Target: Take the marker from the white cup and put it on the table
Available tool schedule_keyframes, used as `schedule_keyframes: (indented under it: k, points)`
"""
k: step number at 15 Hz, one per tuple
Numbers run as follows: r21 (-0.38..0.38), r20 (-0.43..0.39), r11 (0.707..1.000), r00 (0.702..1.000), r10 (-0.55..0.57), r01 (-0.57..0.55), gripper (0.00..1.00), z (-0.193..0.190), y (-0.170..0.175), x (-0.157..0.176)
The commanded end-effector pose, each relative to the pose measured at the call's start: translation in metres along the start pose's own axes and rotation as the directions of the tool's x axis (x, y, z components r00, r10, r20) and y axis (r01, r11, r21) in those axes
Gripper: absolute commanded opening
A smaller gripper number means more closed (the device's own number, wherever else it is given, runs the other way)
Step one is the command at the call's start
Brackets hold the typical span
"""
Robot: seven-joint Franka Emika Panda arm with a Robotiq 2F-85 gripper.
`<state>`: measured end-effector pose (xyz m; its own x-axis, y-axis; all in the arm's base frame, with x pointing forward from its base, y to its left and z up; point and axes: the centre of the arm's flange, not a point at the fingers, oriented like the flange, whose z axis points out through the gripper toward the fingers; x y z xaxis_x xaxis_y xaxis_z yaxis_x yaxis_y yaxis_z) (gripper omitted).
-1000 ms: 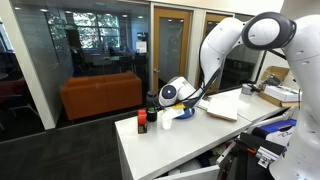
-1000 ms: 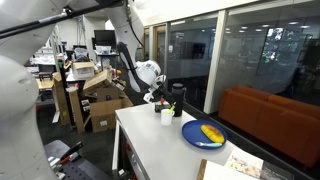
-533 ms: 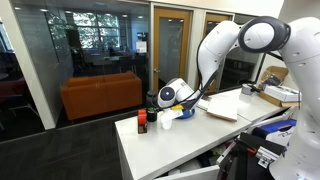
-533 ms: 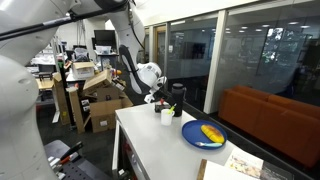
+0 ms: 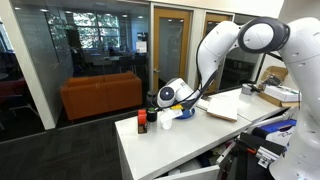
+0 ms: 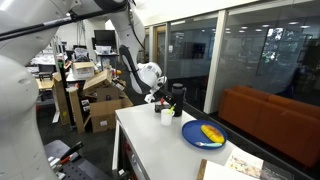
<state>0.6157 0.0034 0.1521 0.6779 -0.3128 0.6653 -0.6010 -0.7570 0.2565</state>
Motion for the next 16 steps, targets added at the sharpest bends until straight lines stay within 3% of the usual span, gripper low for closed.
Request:
schedule_keyframes:
  k: [1,16]
  points:
    - [0.008,-0.029,1.0,1.0,-0.003,0.003,0.01,0.012,-0.01,0.004]
    - [-0.004,-0.095,0.997,0.993,0.076,-0.076,0.04,-0.028,0.016,0.03]
